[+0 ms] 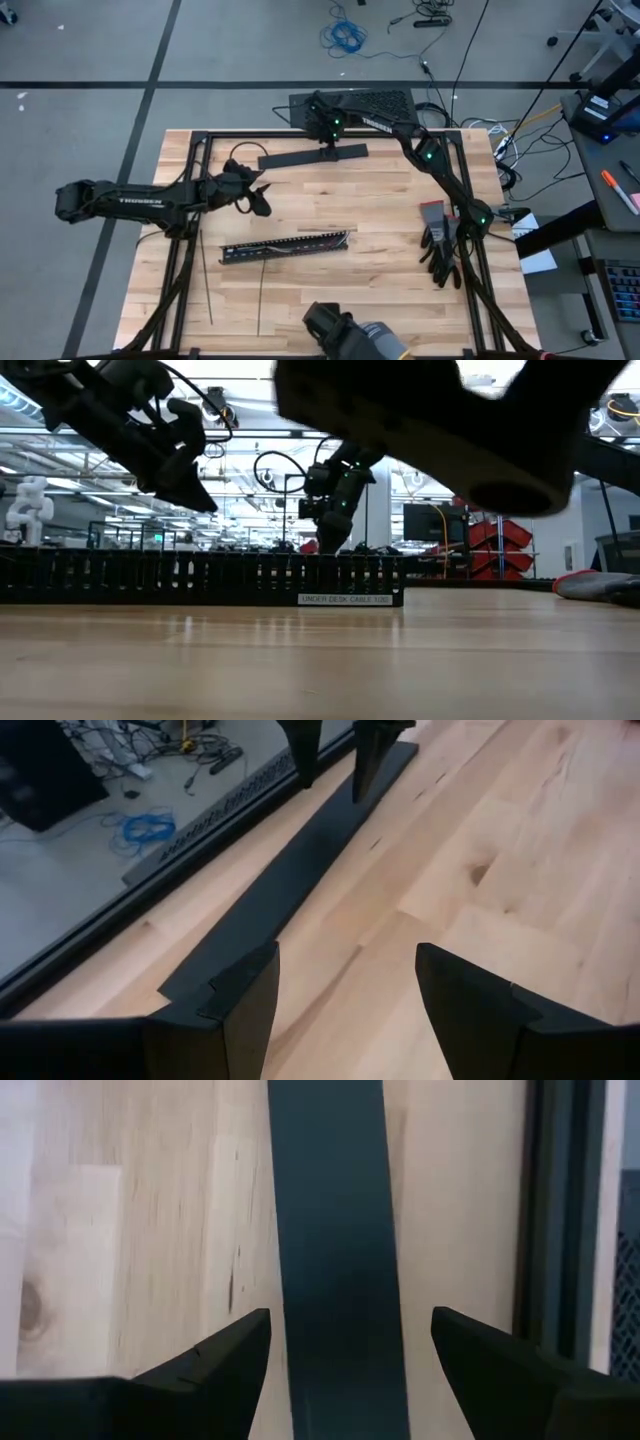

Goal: Ziptie cables
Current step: Close the black cable duct with the cable duct cover

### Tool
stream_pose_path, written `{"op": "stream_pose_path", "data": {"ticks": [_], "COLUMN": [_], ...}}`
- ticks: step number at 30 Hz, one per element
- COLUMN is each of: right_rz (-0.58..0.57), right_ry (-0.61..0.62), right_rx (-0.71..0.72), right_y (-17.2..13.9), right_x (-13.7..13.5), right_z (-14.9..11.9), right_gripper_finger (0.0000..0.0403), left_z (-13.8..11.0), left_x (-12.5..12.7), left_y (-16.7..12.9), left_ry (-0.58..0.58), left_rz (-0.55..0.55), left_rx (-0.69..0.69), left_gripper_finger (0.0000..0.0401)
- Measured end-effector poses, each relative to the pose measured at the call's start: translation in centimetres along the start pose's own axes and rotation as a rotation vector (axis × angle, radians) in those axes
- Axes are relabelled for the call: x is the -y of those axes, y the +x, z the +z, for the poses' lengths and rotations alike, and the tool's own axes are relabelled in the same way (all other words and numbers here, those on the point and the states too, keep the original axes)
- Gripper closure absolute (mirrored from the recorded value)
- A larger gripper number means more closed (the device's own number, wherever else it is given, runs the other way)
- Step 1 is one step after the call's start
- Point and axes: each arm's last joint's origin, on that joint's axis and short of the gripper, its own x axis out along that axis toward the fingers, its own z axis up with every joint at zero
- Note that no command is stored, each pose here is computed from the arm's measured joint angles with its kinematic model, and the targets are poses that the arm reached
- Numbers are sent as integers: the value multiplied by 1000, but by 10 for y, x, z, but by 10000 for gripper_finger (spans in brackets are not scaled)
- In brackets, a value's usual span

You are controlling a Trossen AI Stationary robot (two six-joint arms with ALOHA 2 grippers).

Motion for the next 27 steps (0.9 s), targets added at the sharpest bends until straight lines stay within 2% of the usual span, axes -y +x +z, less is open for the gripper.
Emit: {"op": "stream_pose_path", "data": {"ticks": [6,12,16,21,27], "right_rz": [42,66,108,185,270], "right_ry": [55,48,70,121,267], "right_rx": [4,-11,-72,-162,-307], "right_y": [0,9,15,14,10], "right_x": [11,10,7,2,-9], "right_z": [-12,-14,-21,-32,-43], "right_gripper_finger": [131,131,133,159,193], "left_z": [0,1,0,2,2], "left_x": [0,1,2,2,2], "left_y": [3,6,8,8,8], "left_ry": [-7,-10,-11,-18,-43], "left_rz": [-4,-5,-4,-8,-23], "left_rx": [0,3,2,17,11], "left_gripper_finger": [168,168,168,168,168]}}
